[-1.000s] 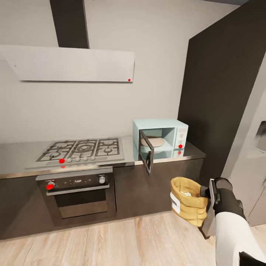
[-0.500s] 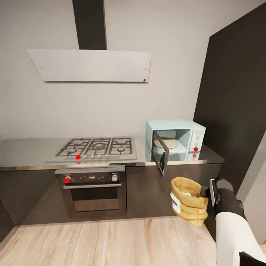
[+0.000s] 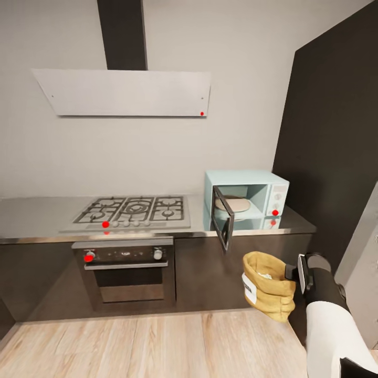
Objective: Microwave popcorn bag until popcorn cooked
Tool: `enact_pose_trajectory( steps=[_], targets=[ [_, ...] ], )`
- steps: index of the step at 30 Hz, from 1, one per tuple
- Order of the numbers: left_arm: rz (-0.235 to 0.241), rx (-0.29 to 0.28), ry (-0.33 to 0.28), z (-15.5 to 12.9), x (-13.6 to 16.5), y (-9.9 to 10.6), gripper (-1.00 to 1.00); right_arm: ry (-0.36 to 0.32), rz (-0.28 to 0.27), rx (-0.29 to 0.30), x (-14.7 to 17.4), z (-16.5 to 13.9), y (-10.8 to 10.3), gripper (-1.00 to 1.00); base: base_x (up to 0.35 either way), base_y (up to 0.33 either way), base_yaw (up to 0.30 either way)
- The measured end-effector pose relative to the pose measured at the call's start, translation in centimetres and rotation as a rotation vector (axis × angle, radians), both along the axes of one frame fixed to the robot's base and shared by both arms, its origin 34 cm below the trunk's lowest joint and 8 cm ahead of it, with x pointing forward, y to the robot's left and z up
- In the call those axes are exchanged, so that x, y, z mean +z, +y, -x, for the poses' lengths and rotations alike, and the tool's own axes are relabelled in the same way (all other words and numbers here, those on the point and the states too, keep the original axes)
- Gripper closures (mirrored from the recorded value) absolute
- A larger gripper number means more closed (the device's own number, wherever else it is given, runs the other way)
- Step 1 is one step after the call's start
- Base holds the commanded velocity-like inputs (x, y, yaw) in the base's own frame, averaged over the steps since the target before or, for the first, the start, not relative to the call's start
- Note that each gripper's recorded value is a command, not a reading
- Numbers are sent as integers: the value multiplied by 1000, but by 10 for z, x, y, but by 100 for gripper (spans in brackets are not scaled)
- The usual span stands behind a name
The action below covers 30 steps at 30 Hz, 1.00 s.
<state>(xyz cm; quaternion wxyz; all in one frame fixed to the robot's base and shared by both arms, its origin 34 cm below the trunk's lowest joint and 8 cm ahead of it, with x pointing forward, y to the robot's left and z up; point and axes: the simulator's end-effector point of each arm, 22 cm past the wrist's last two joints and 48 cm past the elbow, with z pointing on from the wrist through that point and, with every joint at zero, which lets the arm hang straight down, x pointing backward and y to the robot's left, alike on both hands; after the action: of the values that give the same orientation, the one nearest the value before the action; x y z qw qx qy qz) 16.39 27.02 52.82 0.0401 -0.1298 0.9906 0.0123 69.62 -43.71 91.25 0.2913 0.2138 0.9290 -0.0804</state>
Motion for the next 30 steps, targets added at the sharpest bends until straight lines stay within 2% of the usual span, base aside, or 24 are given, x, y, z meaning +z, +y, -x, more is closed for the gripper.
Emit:
enact_pose_trajectory(
  steps=[11,21,27,30],
  targets=[
    [0,1,0,0,0,0,-100,0,2,-1,0,0,0,100,107,-258,4],
    [0,1,0,0,0,0,-100,0,-3,1,0,0,1,100,86,-259,200],
    [-1,3,-1,0,0,0,-100,9,-11,6,-3,0,5,100,5,-37,74],
    [-1,3,-1,0,0,0,-100,35,-25,5,-7,5,8,100,0,-2,5]
  ],
)
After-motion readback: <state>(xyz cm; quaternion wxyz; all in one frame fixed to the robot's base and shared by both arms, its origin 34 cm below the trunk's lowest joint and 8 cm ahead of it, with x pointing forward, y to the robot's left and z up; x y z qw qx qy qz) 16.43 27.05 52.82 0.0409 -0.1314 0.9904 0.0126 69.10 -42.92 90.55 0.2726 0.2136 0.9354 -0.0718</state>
